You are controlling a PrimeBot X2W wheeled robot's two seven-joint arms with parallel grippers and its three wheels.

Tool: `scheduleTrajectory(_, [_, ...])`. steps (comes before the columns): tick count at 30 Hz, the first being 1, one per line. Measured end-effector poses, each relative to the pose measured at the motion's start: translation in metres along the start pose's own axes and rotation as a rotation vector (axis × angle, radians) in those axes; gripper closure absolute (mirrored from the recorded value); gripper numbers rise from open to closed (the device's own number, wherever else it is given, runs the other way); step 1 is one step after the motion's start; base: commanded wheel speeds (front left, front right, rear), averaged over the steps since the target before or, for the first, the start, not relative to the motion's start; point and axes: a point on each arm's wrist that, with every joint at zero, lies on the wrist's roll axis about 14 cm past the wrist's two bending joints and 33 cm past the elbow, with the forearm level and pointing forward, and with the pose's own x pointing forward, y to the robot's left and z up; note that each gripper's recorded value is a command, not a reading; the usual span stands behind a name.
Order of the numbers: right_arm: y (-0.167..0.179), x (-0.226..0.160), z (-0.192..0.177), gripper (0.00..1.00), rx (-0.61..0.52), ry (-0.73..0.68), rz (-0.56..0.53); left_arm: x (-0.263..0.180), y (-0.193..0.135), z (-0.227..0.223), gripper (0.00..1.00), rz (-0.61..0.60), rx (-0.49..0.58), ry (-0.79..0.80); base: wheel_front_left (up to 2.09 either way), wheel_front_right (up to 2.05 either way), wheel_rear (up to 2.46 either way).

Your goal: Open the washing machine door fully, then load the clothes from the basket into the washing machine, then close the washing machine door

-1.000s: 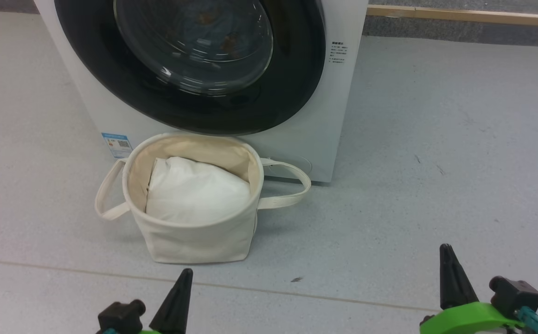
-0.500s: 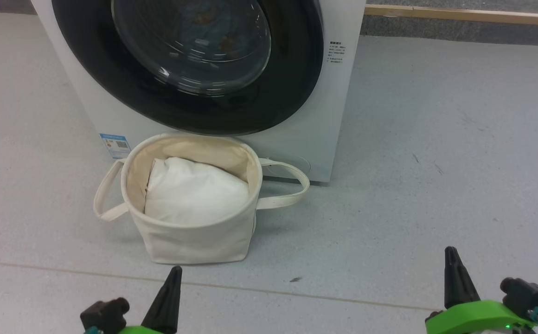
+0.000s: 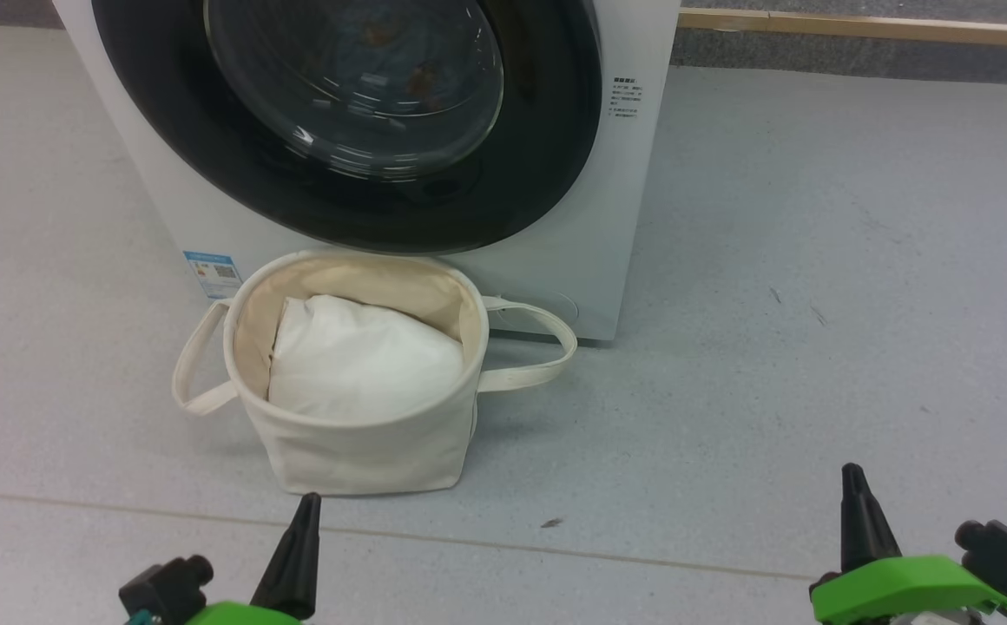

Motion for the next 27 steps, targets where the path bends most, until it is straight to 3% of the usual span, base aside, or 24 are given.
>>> scheduleTrajectory(27, [-0.014, 0.002, 0.006, 1.00, 0.294, -0.002, -0.063, 0.004, 0.010, 0.011, 1.00, 0.045, -0.300, -0.013, 0.00, 0.00, 0.00])
